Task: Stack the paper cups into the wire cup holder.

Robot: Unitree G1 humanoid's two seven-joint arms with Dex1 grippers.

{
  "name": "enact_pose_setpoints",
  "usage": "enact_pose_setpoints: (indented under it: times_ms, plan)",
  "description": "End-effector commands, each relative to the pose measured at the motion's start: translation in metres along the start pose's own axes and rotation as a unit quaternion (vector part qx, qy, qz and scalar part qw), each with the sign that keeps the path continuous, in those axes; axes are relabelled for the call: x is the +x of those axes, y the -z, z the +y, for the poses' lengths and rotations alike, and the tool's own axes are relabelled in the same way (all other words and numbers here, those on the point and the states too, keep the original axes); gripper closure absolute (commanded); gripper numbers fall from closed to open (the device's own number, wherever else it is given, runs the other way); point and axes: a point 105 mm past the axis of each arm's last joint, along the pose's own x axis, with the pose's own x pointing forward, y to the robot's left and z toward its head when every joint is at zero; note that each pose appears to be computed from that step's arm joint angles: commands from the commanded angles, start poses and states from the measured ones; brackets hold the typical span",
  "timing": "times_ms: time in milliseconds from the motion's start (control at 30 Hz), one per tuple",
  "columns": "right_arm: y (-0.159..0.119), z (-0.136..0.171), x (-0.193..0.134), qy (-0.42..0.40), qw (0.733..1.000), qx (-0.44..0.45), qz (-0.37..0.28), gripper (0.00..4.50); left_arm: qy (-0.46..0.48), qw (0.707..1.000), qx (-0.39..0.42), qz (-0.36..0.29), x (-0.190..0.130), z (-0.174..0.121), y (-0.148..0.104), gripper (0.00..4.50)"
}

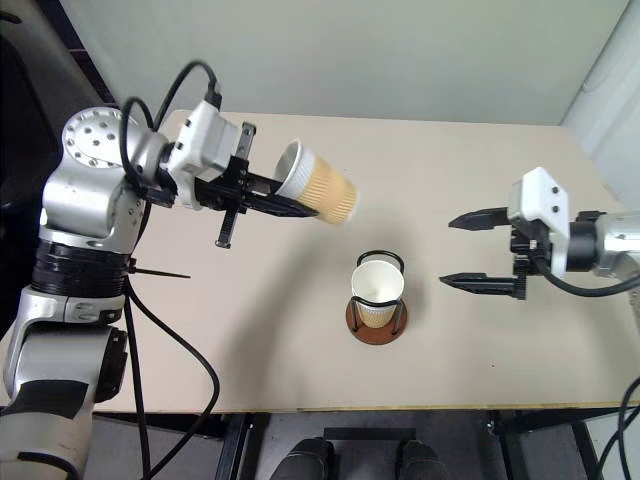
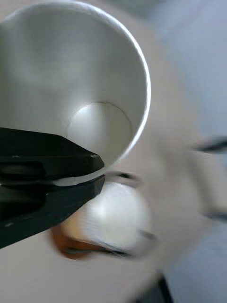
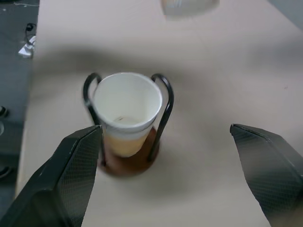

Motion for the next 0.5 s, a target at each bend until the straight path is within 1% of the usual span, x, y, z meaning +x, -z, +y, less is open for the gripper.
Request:
enact_pose_setpoints:
  times_ms: [33, 100, 167, 267, 500]
  plan:
    - [-0.010, -0.010, -0.025, 0.047, 0.998, -0.031, 0.009, 0.00, 0.072, 0.997, 0.035, -0.019, 0.012, -0.017, -0.023, 4.45]
    - [-0.008, -0.010, -0.029, 0.055, 0.998, -0.030, 0.015, 0.00, 0.093, 0.995, 0.039, 0.003, 0.020, -0.021, -0.015, 4.45]
    - [-0.009, -0.007, -0.029, 0.056, 0.998, -0.030, 0.016, 0.00, 0.107, 0.993, 0.045, 0.034, 0.027, -0.024, -0.001, 4.45]
    - [-0.008, -0.005, -0.029, 0.061, 0.998, -0.029, 0.017, 0.00, 0.119, 0.990, 0.052, 0.062, 0.036, -0.024, 0.014, 4.45]
    - [-0.008, -0.001, -0.029, 0.069, 0.997, -0.027, 0.019, 0.00, 0.142, 0.985, 0.057, 0.077, 0.052, -0.029, 0.029, 4.45]
